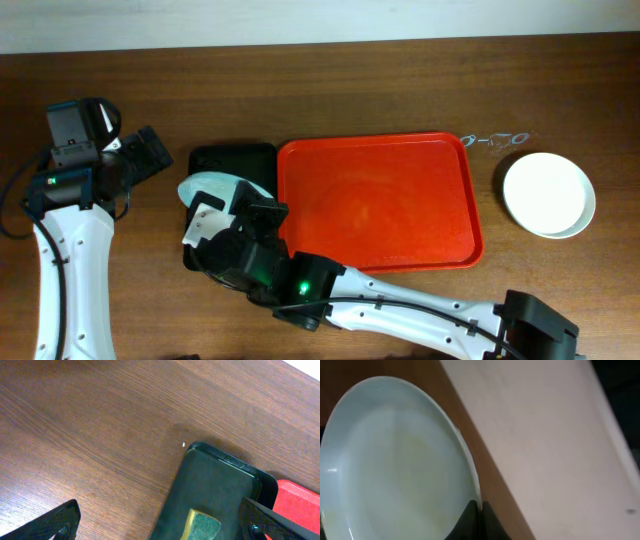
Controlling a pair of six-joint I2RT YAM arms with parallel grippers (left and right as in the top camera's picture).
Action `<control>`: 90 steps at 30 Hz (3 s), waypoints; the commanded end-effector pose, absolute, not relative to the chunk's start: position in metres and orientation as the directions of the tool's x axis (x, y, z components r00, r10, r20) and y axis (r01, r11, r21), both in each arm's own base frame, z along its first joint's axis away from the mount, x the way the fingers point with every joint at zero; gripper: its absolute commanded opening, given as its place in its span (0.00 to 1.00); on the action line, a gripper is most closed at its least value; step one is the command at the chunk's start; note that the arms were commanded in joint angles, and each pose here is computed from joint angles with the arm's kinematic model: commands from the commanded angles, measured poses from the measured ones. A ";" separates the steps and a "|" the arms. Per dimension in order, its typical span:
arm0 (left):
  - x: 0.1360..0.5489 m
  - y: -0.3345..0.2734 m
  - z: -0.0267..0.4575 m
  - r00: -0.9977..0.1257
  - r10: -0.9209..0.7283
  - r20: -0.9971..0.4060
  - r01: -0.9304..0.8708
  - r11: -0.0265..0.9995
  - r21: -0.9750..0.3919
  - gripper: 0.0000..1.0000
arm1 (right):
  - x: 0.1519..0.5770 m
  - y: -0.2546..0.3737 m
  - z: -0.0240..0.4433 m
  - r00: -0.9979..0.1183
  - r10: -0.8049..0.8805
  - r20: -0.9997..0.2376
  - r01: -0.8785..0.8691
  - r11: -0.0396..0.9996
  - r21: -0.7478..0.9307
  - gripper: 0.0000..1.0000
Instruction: Clean dirty plates on tray and stack at the side
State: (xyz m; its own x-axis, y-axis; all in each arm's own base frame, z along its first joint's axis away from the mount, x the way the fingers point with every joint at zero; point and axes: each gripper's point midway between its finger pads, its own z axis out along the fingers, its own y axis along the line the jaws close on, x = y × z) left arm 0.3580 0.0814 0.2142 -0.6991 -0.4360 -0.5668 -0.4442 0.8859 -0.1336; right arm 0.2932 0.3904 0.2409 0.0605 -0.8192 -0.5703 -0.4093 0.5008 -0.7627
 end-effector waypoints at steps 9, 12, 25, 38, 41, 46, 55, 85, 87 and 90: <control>0.360 0.082 0.228 -0.671 -0.446 -0.593 -0.446 0.881 -0.157 0.99 | 0.293 0.384 0.265 0.059 -0.819 -0.570 -0.340 0.520 -0.783 0.04; 0.360 0.082 0.228 -0.671 -0.445 -0.593 -0.446 0.881 -0.157 0.99 | 0.293 0.384 0.265 0.059 -0.819 -0.570 -0.340 0.520 -0.783 0.04; 0.360 0.082 0.228 -0.671 -0.445 -0.593 -0.446 0.881 -0.157 0.99 | 0.329 0.362 0.235 -0.238 -0.454 -0.859 -0.397 0.852 -0.341 0.04; 0.360 0.082 0.229 -0.671 -0.445 -0.593 -0.446 0.881 -0.157 0.99 | 0.373 0.286 0.189 -0.807 0.083 -0.585 -0.254 0.845 0.471 0.04; 0.360 0.082 0.228 -0.671 -0.445 -0.593 -0.446 0.881 -0.157 0.99 | 0.386 0.243 0.191 -0.837 0.152 -0.526 -0.170 0.841 0.513 0.04; 0.360 0.082 0.228 -0.671 -0.445 -0.593 -0.446 0.881 -0.157 0.99 | 0.407 0.129 0.171 -0.842 0.351 -0.410 0.120 0.862 0.492 0.04; 0.360 0.082 0.228 -0.671 -0.445 -0.593 -0.446 0.881 -0.157 0.99 | 0.347 -0.116 0.136 -0.546 0.818 -0.181 0.729 0.570 0.380 0.04; 0.360 0.082 0.228 -0.671 -0.445 -0.593 -0.446 0.881 -0.157 0.99 | 0.262 -0.224 0.098 -0.333 0.915 -0.228 0.932 0.356 0.070 0.56; 0.360 0.082 0.228 -0.671 -0.445 -0.593 -0.446 0.881 -0.157 0.99 | 0.288 -0.200 0.099 -0.493 0.843 -0.214 0.837 0.526 0.147 0.52; 0.360 0.082 0.228 -0.671 -0.445 -0.593 -0.446 0.881 -0.157 0.99 | 0.330 -0.141 0.103 -0.793 0.548 -0.264 0.512 0.836 0.197 0.58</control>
State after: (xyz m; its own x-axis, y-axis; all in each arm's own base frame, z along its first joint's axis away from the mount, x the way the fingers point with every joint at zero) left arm 0.3581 0.0813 0.2143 -0.6975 -0.4390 -0.5664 -0.4461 0.8845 -0.1362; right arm 0.3032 -0.1936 0.1058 -0.5482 0.7969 -0.2540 0.7883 0.5937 0.1614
